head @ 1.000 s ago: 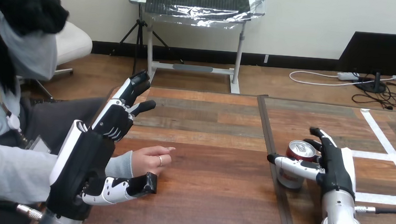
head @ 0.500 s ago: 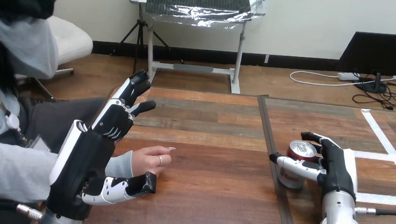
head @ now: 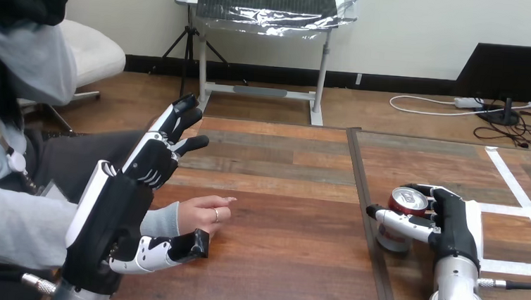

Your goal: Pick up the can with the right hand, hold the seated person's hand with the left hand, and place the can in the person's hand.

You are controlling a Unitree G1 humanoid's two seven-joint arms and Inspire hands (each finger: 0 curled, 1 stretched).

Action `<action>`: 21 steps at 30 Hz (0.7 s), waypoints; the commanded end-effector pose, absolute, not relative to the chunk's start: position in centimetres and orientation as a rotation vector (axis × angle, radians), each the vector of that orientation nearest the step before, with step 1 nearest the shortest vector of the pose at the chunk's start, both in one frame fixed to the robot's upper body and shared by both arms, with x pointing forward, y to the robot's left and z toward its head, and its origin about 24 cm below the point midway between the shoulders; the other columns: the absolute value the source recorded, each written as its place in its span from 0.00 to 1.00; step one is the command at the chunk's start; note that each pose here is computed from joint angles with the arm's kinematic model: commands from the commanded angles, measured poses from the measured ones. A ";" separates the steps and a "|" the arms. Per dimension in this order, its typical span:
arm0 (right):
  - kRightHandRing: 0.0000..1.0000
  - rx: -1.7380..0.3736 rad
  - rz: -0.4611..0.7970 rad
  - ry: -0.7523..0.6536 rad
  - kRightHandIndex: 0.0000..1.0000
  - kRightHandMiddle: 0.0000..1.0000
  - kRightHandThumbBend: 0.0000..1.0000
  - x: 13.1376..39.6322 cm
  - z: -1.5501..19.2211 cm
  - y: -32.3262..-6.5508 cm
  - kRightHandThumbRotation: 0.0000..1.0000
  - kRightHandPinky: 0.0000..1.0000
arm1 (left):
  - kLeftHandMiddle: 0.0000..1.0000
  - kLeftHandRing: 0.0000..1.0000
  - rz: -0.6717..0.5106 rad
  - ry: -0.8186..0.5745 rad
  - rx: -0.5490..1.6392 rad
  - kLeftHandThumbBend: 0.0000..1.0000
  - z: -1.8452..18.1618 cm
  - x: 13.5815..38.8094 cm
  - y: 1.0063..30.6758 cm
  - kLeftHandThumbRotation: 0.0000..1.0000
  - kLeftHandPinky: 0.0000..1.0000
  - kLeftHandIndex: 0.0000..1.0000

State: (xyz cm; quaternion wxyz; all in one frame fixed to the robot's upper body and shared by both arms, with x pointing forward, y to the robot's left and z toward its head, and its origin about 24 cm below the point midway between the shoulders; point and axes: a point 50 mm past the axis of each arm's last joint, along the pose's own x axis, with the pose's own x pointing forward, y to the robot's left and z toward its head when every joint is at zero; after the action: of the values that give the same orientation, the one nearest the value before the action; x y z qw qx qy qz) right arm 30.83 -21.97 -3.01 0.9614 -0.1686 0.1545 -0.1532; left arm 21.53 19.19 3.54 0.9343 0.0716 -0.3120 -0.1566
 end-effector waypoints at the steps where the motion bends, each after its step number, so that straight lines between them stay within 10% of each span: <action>1: 0.49 -0.325 -0.337 0.270 0.54 0.54 0.86 32.2 -1.4 -22.2 0.00 0.44 | 0.99 0.96 -0.320 -0.734 0.164 1.00 5.5 22.7 19.2 0.59 0.86 0.94; 21: 0.43 -0.288 -0.316 0.201 0.51 0.50 0.87 32.9 -0.3 -22.0 0.00 0.37 | 0.99 0.96 -0.320 -0.734 0.168 1.00 5.5 23.0 19.1 0.59 0.85 0.94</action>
State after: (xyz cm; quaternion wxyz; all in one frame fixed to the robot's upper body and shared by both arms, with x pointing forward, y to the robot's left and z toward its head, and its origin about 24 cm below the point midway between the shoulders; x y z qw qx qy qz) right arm 30.84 -22.45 -2.83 0.9614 -0.1667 0.1506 -0.1592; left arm 21.57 19.15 3.57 0.9339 0.0734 -0.3123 -0.1576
